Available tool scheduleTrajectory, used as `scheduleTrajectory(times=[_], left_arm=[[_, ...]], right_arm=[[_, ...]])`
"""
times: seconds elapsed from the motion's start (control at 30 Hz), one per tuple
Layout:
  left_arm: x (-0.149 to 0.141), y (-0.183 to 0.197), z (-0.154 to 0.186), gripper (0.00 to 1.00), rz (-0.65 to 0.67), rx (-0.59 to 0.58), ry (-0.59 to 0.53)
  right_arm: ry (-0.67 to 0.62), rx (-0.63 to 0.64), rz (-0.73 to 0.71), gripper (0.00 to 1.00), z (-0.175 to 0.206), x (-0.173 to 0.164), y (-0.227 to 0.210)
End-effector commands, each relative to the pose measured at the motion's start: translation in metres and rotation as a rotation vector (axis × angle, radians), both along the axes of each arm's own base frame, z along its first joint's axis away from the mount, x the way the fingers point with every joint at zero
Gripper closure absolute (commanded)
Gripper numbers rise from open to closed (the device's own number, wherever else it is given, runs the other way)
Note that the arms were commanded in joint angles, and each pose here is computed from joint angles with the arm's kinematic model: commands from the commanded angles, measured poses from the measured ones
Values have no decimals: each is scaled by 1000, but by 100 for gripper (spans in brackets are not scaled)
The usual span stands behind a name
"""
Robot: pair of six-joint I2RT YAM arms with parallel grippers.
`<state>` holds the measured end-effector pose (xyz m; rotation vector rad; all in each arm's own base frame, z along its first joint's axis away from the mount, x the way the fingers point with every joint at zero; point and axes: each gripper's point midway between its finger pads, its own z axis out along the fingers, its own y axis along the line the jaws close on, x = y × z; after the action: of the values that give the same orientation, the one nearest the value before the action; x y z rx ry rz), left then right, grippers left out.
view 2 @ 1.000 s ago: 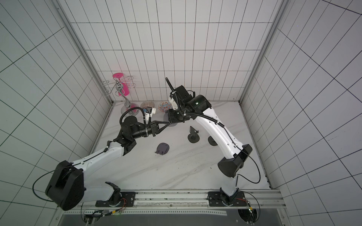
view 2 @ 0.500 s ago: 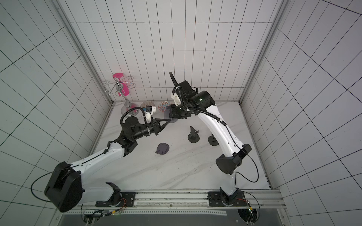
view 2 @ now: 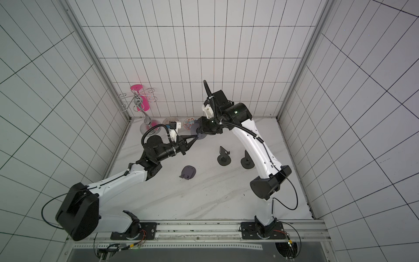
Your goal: Open the phone stand
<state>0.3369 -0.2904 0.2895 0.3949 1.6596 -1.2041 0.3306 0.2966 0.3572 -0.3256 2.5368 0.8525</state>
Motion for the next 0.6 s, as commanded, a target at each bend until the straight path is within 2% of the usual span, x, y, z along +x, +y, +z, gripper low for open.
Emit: scheduleTrajectory(times=[0.0, 0.17, 0.4, 0.57], left_arm=[[6, 89, -228, 100, 341, 525, 562], [16, 101, -232, 100, 366, 483, 592], [19, 106, -243, 100, 379, 505, 615], [13, 82, -217, 100, 322, 498, 541]], right_arm=[[-14, 347, 195, 100, 111, -82, 5], [4, 352, 194, 100, 111, -84, 0], [-6, 363, 192, 100, 116, -87, -7], [-50, 317, 175, 100, 103, -80, -10]])
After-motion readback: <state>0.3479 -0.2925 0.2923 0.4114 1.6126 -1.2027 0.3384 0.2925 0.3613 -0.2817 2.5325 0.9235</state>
